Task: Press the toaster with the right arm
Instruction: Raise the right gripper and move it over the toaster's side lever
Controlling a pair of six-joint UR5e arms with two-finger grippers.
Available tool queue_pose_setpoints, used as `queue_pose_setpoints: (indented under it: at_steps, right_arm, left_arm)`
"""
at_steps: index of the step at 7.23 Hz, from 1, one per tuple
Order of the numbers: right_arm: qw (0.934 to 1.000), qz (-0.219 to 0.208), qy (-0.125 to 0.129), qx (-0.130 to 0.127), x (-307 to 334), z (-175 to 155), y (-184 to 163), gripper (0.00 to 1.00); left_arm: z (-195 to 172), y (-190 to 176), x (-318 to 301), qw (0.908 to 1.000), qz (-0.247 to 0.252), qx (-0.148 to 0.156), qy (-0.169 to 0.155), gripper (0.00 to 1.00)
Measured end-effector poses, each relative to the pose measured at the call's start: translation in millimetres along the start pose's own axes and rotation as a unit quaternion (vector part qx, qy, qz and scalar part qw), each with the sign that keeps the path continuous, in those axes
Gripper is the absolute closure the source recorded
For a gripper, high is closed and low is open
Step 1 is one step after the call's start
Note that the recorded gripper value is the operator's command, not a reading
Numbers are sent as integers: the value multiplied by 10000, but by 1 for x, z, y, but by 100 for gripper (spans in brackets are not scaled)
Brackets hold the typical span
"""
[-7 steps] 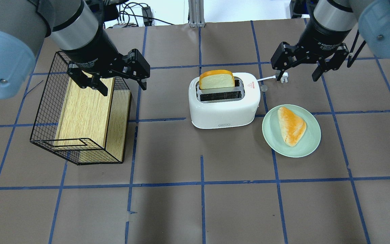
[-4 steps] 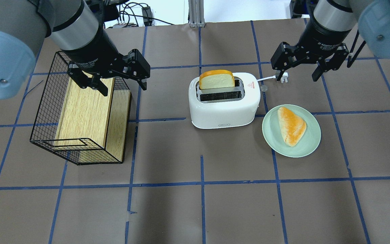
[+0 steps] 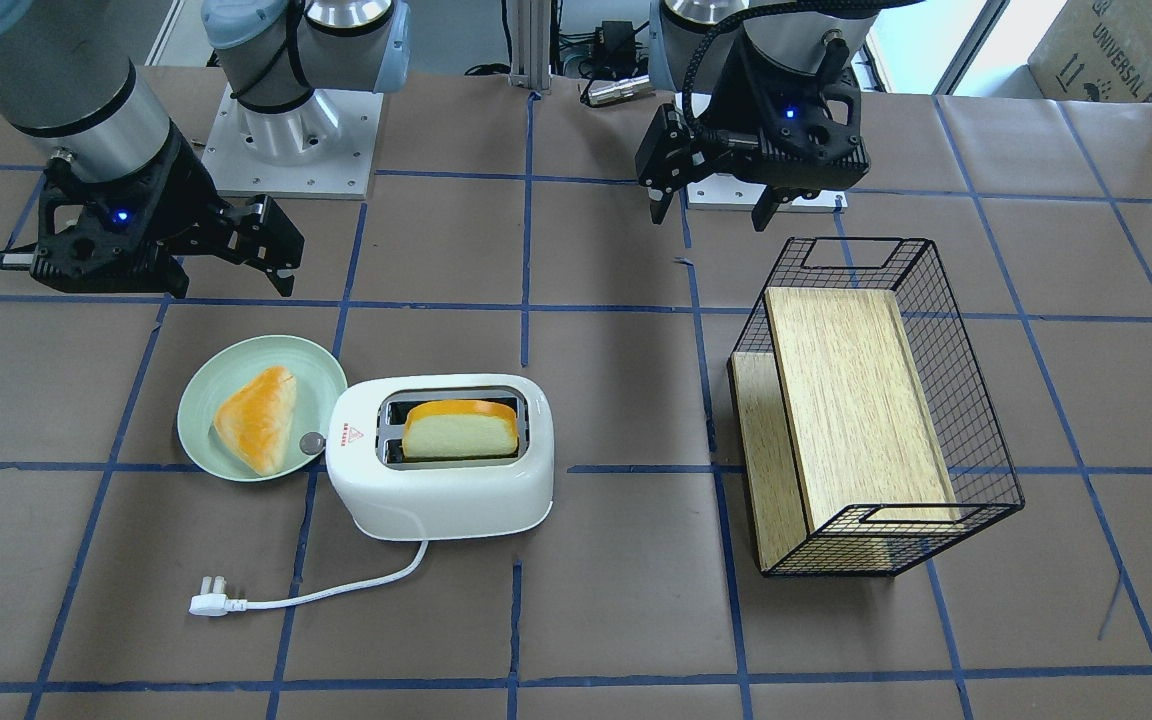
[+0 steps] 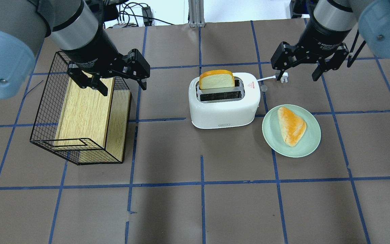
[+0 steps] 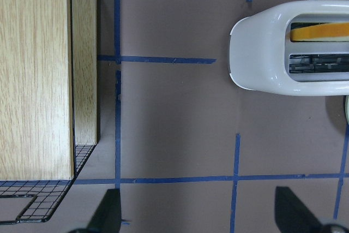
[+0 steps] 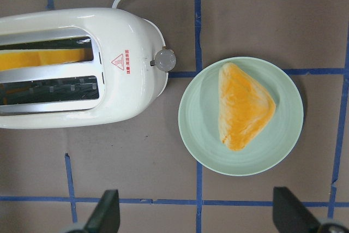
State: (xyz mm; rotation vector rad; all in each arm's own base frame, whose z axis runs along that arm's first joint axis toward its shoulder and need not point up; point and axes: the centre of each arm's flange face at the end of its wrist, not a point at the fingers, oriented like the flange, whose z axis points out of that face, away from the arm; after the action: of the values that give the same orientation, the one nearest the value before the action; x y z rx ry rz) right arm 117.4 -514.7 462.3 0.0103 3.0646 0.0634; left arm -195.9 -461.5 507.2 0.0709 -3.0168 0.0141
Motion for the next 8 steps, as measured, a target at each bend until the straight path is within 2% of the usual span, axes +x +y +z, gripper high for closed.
queue_pose_setpoints:
  at_steps: [2, 3, 4, 5, 6, 7, 8]
  right_arm:
    - [9995, -318, 16, 3, 1, 0, 0, 0]
    - [9978, -665, 44, 5, 2, -1, 1, 0]
    - [9938, -1107, 47, -13, 3, 0, 0, 1]
    - [9862, -1657, 25, -16, 4, 5, -5, 1]
    - [9702, -2423, 46, 27, 6, 13, -17, 6]
    - [9430, -3324, 103, 79, 11, 27, -35, 18]
    - [9189, -3942, 133, 99, 13, 41, -49, 33]
  left_arm:
    - [0, 0, 0, 10000, 0, 3, -1, 0]
    - [0, 0, 0, 10000, 1, 0, 1, 0]
    - [0, 0, 0, 10000, 2, -2, 2, 0]
    - [0, 0, 0, 10000, 2, -2, 3, 0]
    - [0, 0, 0, 10000, 2, -1, 2, 0]
    - [0, 0, 0, 10000, 4, -1, -2, 0]
    - [0, 0, 0, 10000, 5, -2, -2, 0]
